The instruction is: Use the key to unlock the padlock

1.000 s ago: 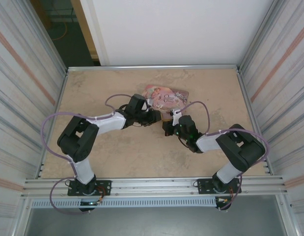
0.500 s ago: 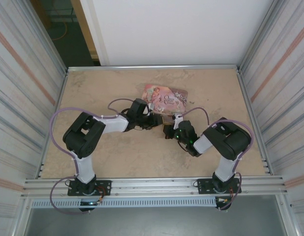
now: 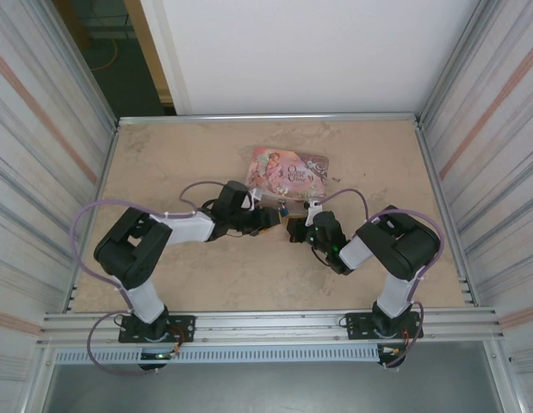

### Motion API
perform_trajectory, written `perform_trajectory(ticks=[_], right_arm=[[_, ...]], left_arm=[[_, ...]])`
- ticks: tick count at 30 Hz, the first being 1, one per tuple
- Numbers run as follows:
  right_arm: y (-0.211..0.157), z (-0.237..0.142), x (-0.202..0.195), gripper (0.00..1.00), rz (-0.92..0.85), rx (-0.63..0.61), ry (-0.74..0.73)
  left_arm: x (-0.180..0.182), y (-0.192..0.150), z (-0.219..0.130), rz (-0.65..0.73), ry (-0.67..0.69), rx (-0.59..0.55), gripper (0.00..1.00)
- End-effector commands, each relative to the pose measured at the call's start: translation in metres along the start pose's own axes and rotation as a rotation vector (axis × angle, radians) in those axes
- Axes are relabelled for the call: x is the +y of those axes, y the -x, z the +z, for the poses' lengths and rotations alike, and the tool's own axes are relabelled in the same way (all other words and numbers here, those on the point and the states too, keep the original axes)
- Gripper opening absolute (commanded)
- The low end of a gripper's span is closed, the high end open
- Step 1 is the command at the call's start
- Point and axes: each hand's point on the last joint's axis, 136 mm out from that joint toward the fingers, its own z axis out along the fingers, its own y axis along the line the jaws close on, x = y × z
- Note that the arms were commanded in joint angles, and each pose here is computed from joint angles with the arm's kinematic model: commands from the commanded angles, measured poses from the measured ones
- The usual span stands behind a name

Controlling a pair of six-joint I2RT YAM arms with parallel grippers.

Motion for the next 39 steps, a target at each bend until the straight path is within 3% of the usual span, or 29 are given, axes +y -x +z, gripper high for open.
perform_trajectory(ticks=[1,13,24,39], right_arm=[[0.007,-0.003,0.002,0.00,0.013,-0.021,-0.015],[0.014,-0.012,0.021,0.00,0.046,0.015,-0.002],[0.016,-0.013,0.033,0.00,0.209,0.089,0.032],[0.011,-0.014,0.038,0.00,0.373,0.149,0.050]], left_arm=[[-0.014,0.018,-0.022,0.042,-0.056,-0.121,0.47],[-0.021,0.022,-0.070,0.047,-0.130,-0.343,0.49],[-0.011,0.016,-0.052,-0.108,-0.234,-0.314,0.49],[-0.014,0.019,-0.016,-0.209,-0.372,-0.271,0.47]])
